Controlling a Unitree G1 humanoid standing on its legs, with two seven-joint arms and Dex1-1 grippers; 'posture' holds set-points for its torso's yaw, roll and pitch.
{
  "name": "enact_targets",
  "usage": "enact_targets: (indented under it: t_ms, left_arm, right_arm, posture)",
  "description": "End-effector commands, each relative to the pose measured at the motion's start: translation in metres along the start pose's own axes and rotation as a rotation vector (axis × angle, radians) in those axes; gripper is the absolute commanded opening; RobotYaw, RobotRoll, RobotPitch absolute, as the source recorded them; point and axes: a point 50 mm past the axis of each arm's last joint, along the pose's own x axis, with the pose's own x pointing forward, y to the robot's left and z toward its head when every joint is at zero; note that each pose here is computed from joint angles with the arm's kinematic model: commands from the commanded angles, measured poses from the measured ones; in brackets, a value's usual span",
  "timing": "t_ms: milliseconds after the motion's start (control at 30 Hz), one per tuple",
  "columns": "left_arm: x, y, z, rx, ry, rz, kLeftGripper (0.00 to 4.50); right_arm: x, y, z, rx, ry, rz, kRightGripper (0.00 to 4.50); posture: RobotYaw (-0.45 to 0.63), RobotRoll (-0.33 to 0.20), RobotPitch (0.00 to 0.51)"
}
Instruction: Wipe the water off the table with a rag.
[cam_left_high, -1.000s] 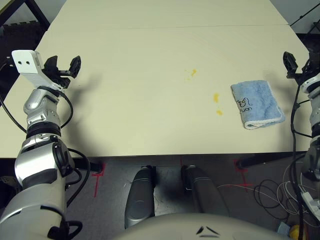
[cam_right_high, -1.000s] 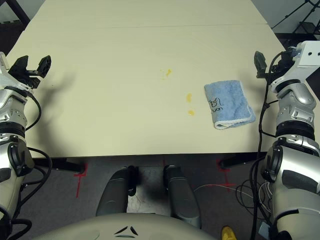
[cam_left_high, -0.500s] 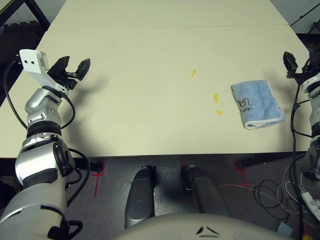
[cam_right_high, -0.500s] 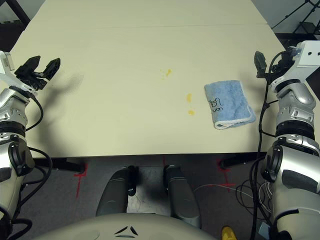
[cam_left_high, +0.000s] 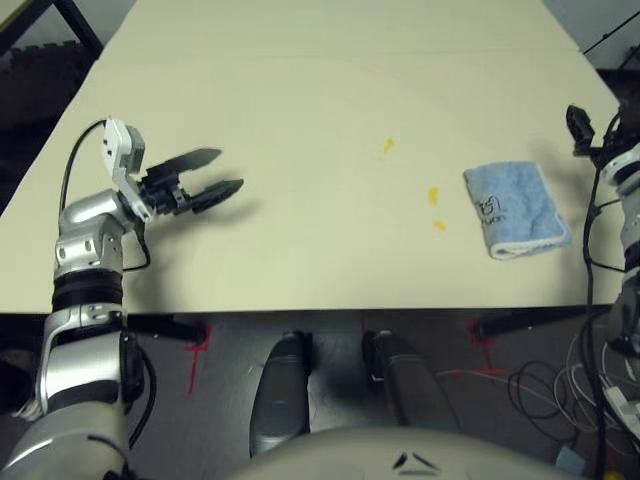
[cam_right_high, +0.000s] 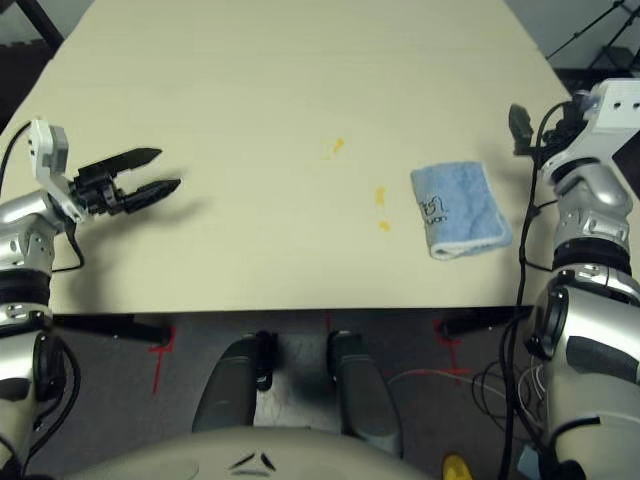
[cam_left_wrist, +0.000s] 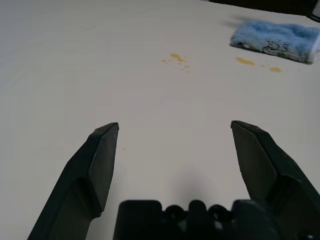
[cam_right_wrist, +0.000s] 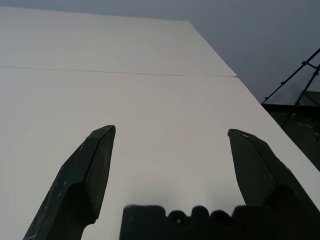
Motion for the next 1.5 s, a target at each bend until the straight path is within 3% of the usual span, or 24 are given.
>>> enact_targets:
  t_ms: [33, 333, 567, 733, 1067, 1500]
  left_arm:
    - [0.005, -0.004, 0.004, 0.039, 0.005, -0.053, 4.5]
    - [0.007, -0.013, 0.0, 0.118, 0.031, -0.135, 4.5]
    - [0.01, -0.016, -0.006, 0.133, 0.029, -0.136, 4.5]
    - [0.01, -0.016, -0.007, 0.136, 0.027, -0.132, 4.5]
    - [0.013, -0.017, -0.007, 0.138, 0.017, -0.127, 4.5]
    - [0.015, -0.017, -0.003, 0.144, 0.023, -0.145, 4.5]
  right_arm:
    - [0.0, -0.004, 0.001, -0.007, 0.037, 0.015, 4.49]
    - [-0.003, -0.016, 0.014, 0.035, 0.25, 0.142, 4.49]
    - [-0.022, -0.021, 0.022, 0.088, 0.498, 0.373, 4.49]
    - [-0.032, -0.022, 0.023, 0.146, 0.589, 0.43, 4.49]
    - [-0.05, -0.013, -0.003, 0.191, 0.726, 0.492, 4.49]
    - [-0.046, 0.014, -0.037, 0.226, 0.784, 0.522, 4.49]
  posture:
    - [0.15, 0.0, 0.198]
    - [0.15, 0.0, 0.2]
    - [0.14, 0.0, 0.199]
    - [0.14, 0.0, 0.201]
    - [0.14, 0.0, 0.206]
    - [0.15, 0.0, 0.212]
